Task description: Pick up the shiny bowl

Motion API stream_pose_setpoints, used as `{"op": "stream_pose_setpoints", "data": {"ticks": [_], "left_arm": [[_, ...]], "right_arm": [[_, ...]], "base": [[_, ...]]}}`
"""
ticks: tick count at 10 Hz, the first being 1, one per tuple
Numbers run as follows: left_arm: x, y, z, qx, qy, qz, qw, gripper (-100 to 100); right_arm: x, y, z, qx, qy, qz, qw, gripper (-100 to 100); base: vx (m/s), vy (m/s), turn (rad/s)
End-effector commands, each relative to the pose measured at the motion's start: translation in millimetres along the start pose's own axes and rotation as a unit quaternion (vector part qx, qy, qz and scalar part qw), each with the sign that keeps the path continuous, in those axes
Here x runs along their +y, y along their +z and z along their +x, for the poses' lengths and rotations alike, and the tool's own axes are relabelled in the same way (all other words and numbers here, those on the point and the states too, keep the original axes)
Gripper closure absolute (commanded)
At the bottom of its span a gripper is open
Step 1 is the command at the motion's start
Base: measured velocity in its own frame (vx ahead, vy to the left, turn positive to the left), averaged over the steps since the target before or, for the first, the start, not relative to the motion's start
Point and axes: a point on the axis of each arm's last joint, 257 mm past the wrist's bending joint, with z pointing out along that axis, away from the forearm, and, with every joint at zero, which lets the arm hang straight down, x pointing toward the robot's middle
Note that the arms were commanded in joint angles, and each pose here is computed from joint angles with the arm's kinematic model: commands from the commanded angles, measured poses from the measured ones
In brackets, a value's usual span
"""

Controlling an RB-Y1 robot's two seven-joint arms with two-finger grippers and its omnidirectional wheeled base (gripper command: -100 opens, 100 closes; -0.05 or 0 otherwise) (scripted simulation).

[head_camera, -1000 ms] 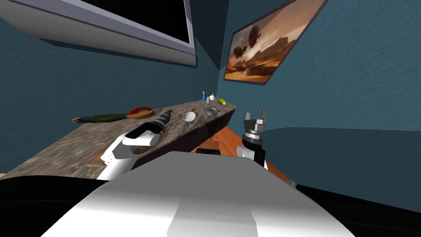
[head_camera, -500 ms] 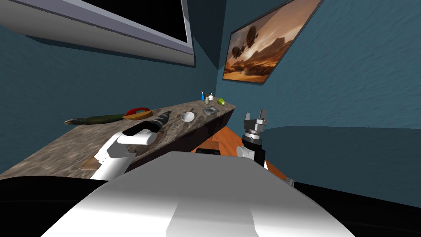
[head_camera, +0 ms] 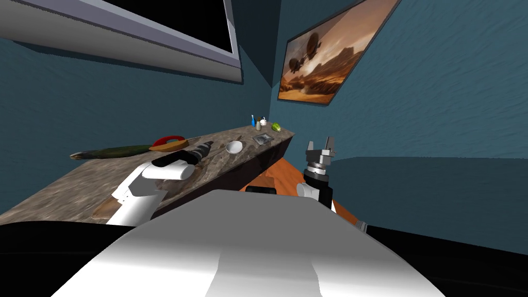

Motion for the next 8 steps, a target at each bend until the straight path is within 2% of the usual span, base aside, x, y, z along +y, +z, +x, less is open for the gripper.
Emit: {"op": "stream_pose_setpoints", "data": {"ticks": [1,6,8], "left_arm": [[10.0,1.1,-7.6,0.003,-0.002,-0.023,0.9997,-100],[35.6,-0.8,-9.8,0.012,-0.007,-0.077,0.9969,-100],[49.2,-2.6,-13.9,0.017,-0.013,-0.107,0.9940,-100]], "right_arm": [[0.0,0.0,0.0,0.000,0.000,0.000,1.0000,0],[0.0,0.0,0.0,0.000,0.000,0.000,1.0000,0],[0.0,0.0,0.0,0.000,0.000,0.000,1.0000,0]], "base": [[0.018,-0.012,-0.090],[0.016,-0.005,-0.037],[0.024,-0.010,-0.084]]}}
